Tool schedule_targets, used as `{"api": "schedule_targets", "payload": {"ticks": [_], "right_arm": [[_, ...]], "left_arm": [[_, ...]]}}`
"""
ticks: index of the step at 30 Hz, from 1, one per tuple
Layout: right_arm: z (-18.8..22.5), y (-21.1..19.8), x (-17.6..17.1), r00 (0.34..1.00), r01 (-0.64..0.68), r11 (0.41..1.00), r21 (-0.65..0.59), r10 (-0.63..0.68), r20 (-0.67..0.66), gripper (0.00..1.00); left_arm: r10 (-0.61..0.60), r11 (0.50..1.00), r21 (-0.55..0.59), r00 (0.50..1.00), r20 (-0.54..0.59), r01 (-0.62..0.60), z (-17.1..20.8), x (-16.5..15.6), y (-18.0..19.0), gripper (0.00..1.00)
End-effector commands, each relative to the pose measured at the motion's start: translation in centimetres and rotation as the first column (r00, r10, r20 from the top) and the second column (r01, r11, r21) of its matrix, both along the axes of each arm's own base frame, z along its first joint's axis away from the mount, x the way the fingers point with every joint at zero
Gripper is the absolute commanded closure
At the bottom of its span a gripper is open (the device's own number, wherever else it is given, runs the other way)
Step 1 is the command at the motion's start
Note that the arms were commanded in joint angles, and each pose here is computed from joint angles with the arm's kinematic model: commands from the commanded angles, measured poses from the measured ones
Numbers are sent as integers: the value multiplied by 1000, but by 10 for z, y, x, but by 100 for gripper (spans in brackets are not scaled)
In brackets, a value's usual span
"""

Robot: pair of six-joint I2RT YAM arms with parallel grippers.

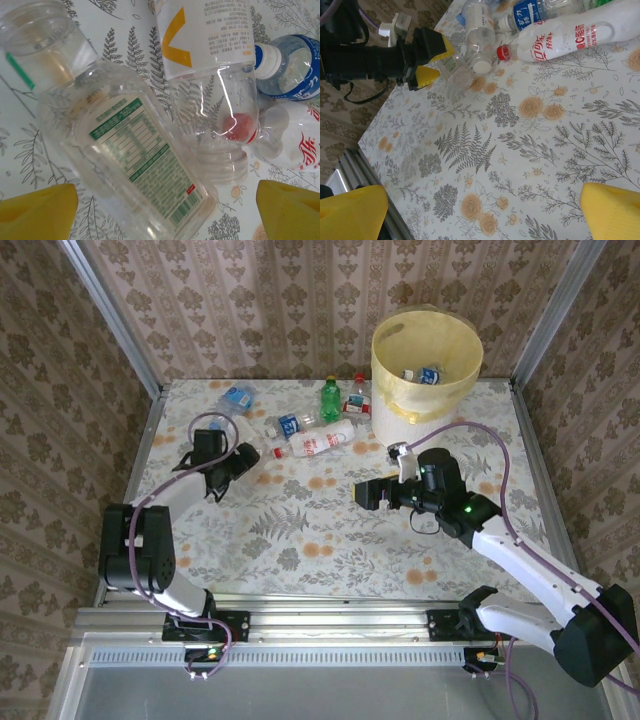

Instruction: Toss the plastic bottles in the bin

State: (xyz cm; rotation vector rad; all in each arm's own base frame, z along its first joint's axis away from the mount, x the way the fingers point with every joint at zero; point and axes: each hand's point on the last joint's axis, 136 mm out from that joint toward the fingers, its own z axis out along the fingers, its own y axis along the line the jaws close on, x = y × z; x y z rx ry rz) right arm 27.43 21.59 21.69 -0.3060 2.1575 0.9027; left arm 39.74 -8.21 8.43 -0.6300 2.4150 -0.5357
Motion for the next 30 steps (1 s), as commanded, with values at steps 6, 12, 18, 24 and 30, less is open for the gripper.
{"api": "schedule_targets", "payload": {"ticks": [6, 12, 18, 24, 30], "right_arm": [[-1, -4, -5, 1000, -2, 1000, -22, 3, 27, 0], [-4, -1, -7, 999, -22, 1000, -16, 22, 23, 0], [-10, 0, -6, 1000, -28, 999, -24, 28, 3, 0], [-11, 0, -5, 1000, -24, 999, -29, 24, 3, 0], [-14, 1, -3, 1000, -22, 999, -30, 21, -4, 0]], "left_arm": [[31, 996, 85, 995, -91, -23, -23, 2, 9, 11], [35, 990, 140, 988, -147, -14, -44, -5, 17, 18], [10, 988, 154, 990, -141, 12, -44, -8, 17, 38], [-37, 988, 143, 995, -91, 50, -26, -15, 12, 51], [-71, 985, 156, 997, -25, 74, -3, -29, 13, 57]]}}
